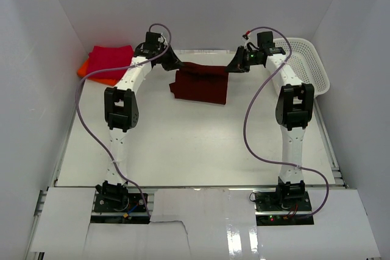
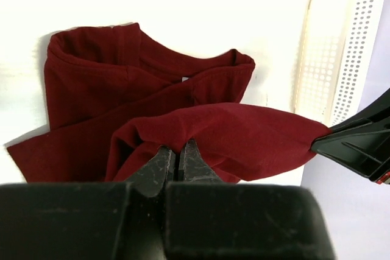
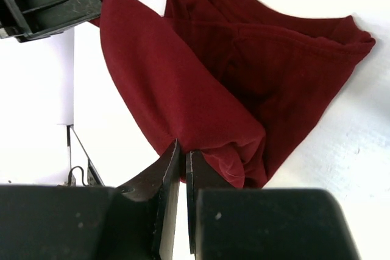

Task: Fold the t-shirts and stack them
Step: Fold the long partially folded tshirt into a neat square

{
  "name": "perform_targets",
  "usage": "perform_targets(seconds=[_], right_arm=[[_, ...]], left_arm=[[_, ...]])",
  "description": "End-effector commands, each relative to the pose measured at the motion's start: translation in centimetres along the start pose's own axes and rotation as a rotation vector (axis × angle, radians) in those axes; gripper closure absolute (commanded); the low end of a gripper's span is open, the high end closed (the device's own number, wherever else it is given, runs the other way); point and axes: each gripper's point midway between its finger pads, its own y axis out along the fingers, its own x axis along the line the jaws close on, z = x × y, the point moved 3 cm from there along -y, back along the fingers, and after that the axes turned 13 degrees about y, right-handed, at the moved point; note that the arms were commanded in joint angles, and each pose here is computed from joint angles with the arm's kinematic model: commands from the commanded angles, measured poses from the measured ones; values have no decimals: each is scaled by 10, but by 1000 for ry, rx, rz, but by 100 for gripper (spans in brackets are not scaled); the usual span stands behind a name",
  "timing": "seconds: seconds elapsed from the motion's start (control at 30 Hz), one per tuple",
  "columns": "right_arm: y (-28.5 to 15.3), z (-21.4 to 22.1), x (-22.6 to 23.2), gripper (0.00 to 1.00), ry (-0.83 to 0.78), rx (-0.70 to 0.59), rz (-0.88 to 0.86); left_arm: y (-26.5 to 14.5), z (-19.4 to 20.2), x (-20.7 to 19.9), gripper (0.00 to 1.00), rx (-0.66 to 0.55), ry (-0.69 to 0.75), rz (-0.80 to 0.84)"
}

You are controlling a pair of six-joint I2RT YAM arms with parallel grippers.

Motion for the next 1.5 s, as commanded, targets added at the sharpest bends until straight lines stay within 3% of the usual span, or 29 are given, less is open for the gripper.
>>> perform_targets(seconds=[0.0,0.13,0.27,0.3,0.33,0.37,0.4,0.47,0.53,0.6,0.77,1.0,1.17,1.27,1.3,1.47], right_arm=[[1,-18,-1,90,-23,-36,-66],[9,-18,-13,92,-42,-66,-97],[15,-17,-25,92,-44,-89,-109],[18,-16,-30,92,-38,-87,-111],[21,-16,-34,89,-29,-90,-112],[23,-20,-36,78,-43,-105,-118],[23,-22,-36,71,-48,-114,-123],[23,-26,-37,62,-64,-147,-126],[22,-25,-39,58,-60,-167,-119],[16,-32,-28,55,-102,-210,-136],[-2,-32,-9,52,-168,-262,-141],[-22,-9,1,51,-231,-280,-130],[-25,14,1,49,-218,-238,-150],[-16,23,-15,40,-162,-183,-126],[-11,26,-22,28,-145,-166,-116],[8,44,-52,24,-46,-81,-39]], left_arm=[[-2,-20,6,100,-93,32,16],[9,-14,19,100,-109,19,23],[22,-13,23,83,-140,24,58],[24,-15,24,72,-152,30,66],[29,-14,27,67,-153,27,62],[31,-15,28,60,-167,25,62],[31,-16,28,50,-176,25,64],[31,-18,31,41,-208,20,44],[25,-23,32,25,-256,20,22],[12,-33,23,4,-326,37,41],[-22,-64,-2,4,-425,117,47],[-81,-70,-25,4,-548,196,24],[-99,-38,-25,4,-522,229,43],[-89,-23,-14,4,-472,262,41],[-80,-15,-10,3,-436,273,52],[-53,3,7,2,-349,323,69]])
